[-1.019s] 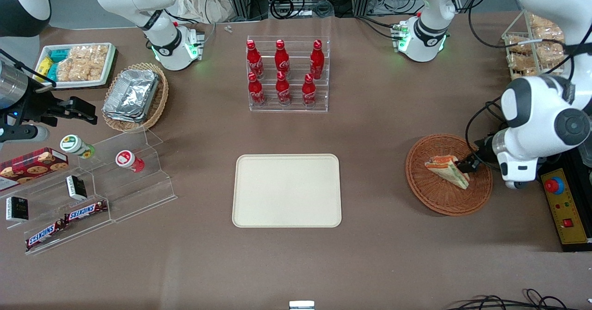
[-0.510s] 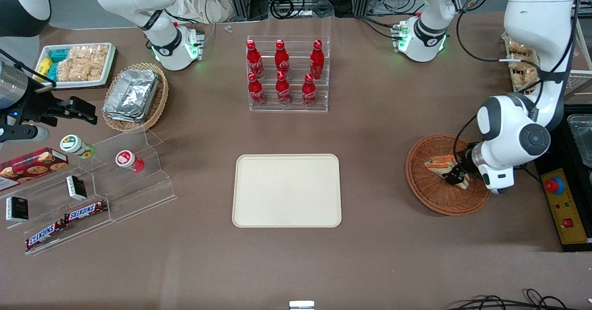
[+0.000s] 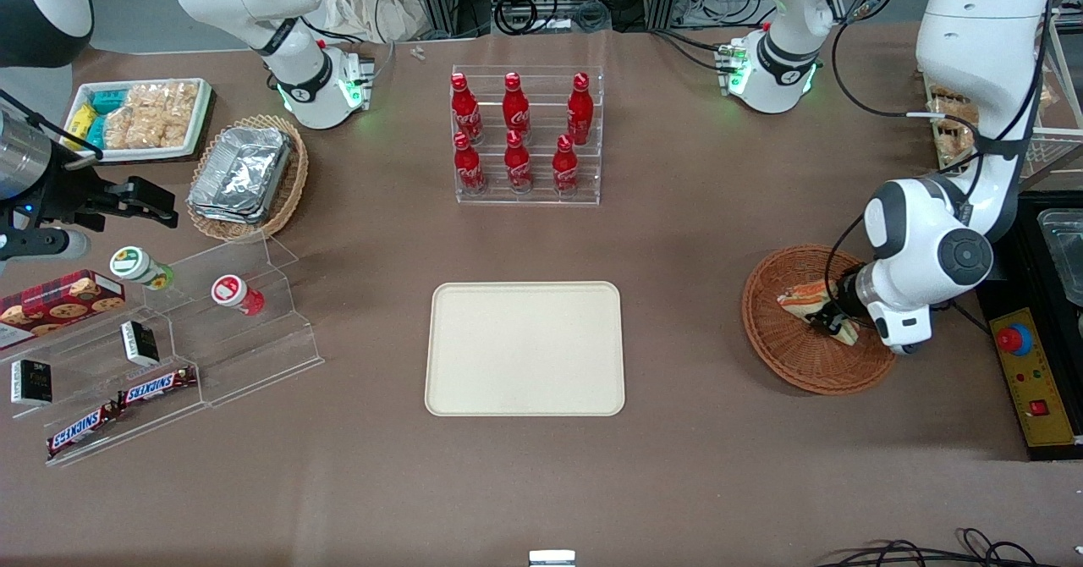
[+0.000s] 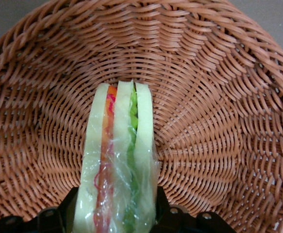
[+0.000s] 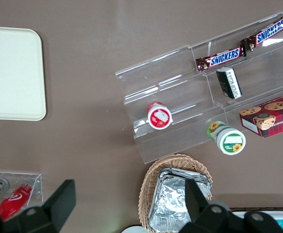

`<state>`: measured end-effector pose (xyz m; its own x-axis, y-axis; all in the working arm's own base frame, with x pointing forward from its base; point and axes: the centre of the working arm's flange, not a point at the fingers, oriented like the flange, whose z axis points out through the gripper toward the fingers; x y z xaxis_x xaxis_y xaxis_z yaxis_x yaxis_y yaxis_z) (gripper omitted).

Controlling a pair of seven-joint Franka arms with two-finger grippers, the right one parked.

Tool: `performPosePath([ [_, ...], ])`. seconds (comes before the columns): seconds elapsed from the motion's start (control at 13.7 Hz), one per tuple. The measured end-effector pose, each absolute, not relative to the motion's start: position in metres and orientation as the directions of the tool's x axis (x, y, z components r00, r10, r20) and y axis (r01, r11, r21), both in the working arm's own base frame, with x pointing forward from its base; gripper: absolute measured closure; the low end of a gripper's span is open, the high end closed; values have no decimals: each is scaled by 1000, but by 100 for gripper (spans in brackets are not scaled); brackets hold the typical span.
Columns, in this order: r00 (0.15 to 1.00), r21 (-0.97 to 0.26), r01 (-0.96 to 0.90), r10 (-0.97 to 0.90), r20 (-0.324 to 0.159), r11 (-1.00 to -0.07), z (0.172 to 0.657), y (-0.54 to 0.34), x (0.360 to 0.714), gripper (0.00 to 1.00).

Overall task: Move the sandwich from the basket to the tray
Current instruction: 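Lift the sandwich out of the basket with the left gripper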

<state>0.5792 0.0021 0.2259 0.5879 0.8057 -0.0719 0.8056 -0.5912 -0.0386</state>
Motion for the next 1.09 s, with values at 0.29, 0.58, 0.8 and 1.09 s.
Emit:
performPosePath([
  [0.29,590,-28,805,805,-65,-593,223,0,581,63],
  [0.58,604,-52,791,792,-87,-609,289,-6,596,79],
  [0.8,632,-84,761,765,-121,-643,383,-27,612,80],
  [1.09,716,-68,681,683,-148,-729,448,-92,616,80],
])
